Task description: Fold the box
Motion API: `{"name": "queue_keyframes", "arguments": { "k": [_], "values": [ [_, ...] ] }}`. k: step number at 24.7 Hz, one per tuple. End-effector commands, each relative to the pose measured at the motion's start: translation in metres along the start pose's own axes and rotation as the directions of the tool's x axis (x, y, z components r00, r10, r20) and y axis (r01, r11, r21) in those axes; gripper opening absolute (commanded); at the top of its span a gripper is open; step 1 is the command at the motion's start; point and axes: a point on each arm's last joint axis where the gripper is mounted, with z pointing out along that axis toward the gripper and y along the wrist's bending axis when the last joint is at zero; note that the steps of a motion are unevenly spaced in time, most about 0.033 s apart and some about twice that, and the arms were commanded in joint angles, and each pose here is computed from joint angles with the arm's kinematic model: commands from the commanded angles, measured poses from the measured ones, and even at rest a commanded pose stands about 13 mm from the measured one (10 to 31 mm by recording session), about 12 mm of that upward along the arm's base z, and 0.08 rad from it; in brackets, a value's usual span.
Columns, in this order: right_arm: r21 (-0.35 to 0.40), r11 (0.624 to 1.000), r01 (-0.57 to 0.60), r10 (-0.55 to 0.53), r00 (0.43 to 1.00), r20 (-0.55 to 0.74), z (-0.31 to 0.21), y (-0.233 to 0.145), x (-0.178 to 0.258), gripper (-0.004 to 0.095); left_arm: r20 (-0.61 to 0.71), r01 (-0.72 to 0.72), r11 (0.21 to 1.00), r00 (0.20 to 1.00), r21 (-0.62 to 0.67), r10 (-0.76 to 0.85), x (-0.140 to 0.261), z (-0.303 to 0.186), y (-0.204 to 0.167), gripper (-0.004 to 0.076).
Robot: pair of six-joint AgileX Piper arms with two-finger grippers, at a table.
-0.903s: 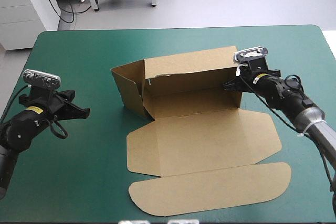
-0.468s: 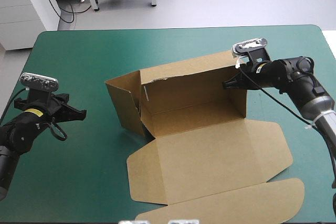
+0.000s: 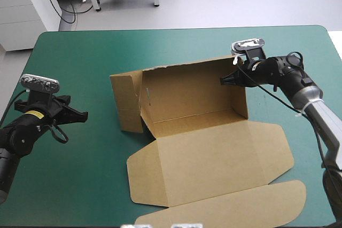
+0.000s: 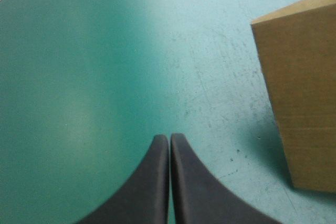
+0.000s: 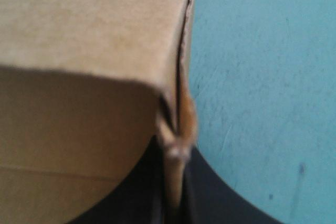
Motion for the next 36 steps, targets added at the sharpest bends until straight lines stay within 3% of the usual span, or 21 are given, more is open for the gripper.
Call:
{"name": "queue_keyframes", "arguments": {
  "k": [1, 5, 9, 16, 18, 27, 30, 36],
  "values": [
    [0.004, 1.000, -0.012, 0.011, 0.998, 0.063, 0.010, -0.002, -0.008, -0.0017, 0.101, 0.021, 1.000, 0.995, -0.021, -0.019, -0.014, -0.009, 0.002, -0.0008],
    [0.015, 1.000, 0.001, -0.002, 0.998, 0.064, 0.034, -0.005, -0.007, 0.0023, 0.100, 0.021, 1.000, 0.995, -0.021, -0.019, -0.014, -0.009, 0.002, -0.0008],
    [0.012, 1.000, -0.005, 0.005, 0.998, 0.056, 0.044, -0.006, -0.007, 0.0166, 0.085, 0.020, 1.000, 0.996, -0.015, -0.019, -0.012, -0.009, 0.001, -0.0008],
    [0.011, 0.999, 0.038, -0.039, 0.992, 0.118, 0.004, -0.003, -0.034, 0.0672, 0.073, 0.020, 1.000, 0.997, -0.010, -0.019, -0.011, -0.009, 0.001, -0.0008],
    [0.012, 0.999, 0.052, -0.053, 0.990, 0.134, -0.018, -0.002, -0.045, 0.0759, 0.068, 0.020, 1.000, 0.998, -0.008, -0.019, -0.011, -0.009, 0.001, -0.0008],
    [0.010, 0.990, 0.142, -0.142, 0.989, 0.043, -0.117, 0.005, -0.061, 0.0770, 0.065, 0.018, 1.000, 0.998, -0.008, -0.018, -0.010, -0.009, 0.001, -0.0008],
    [0.008, 0.990, 0.141, -0.141, 0.989, 0.031, -0.111, 0.005, -0.061, 0.0770, 0.063, 0.018, 1.000, 0.998, -0.007, -0.018, -0.010, -0.009, 0.000, -0.0008],
    [-0.010, 0.993, 0.118, -0.118, 0.990, -0.077, -0.049, -0.001, -0.063, 0.0770, 0.059, 0.018, 1.000, 0.998, -0.006, -0.017, -0.010, -0.009, 0.000, -0.0008]
  ]
}}
